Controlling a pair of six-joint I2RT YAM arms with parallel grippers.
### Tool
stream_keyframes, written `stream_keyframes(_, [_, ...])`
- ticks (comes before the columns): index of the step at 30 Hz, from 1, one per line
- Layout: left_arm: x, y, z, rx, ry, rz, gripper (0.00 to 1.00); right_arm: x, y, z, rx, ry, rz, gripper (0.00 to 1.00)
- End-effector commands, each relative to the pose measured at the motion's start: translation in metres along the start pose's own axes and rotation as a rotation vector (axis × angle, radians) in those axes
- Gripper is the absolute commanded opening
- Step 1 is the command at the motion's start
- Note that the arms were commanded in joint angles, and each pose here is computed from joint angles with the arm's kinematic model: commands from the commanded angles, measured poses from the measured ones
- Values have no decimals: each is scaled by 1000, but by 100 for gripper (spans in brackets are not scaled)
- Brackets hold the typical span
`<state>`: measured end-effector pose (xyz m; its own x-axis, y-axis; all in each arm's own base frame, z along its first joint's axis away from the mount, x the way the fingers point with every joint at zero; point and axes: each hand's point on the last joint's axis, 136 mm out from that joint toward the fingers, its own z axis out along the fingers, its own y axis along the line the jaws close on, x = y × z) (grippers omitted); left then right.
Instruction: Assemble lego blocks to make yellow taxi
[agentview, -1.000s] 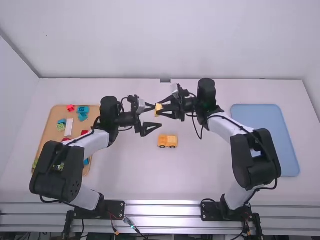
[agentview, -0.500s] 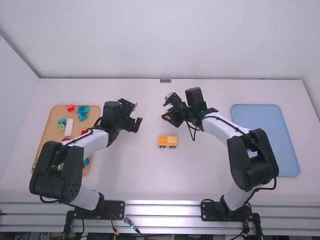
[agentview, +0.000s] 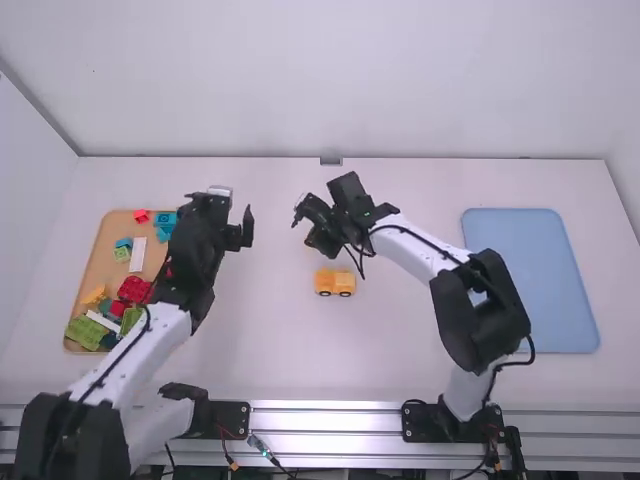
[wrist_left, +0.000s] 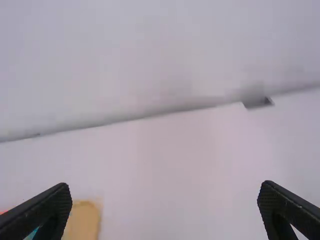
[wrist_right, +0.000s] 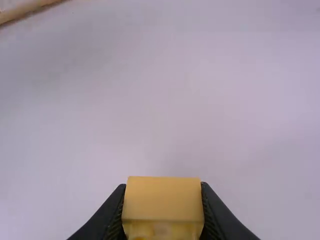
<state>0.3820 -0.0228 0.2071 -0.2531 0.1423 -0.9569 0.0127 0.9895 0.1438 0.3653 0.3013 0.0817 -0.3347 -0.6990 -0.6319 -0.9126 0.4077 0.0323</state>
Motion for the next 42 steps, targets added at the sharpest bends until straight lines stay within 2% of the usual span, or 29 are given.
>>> stream_keyframes(1, [12, 29, -20, -136, -28, -47, 99, 0, 7, 22, -46, 70, -100, 0])
stream_keyframes(3, [13, 36, -34, -158, -74, -39, 99, 4, 19, 30, -104, 158, -191, 0])
stream_keyframes(7, [24, 62, -55, -236, -125, -92, 99, 14, 32, 42, -120, 339, -289, 0])
stream_keyframes(11, [34, 90, -69, -323, -148, -192, 99, 23, 51, 59, -161, 421, -375, 0])
stream_keyframes(14, [41, 103, -74, -349, -150, -223, 99, 24, 55, 69, -131, 450, -396, 0])
stream_keyframes(17, [43, 101, -72, -283, -150, -221, 99, 28, 61, 73, -131, 479, -425, 0])
stream_keyframes(21, [49, 102, -68, -249, -133, -226, 99, 36, 59, 80, -81, 525, -399, 0])
stream_keyframes(25, [53, 100, -60, -241, -125, -228, 99, 47, 59, 88, -98, 548, -392, 0])
stream_keyframes(40, [61, 93, -38, -173, -123, -244, 99, 41, 64, 93, -125, 507, -376, 0])
stream_keyframes(42, [61, 91, -37, -169, -123, -244, 99, 41, 64, 93, -133, 500, -368, 8])
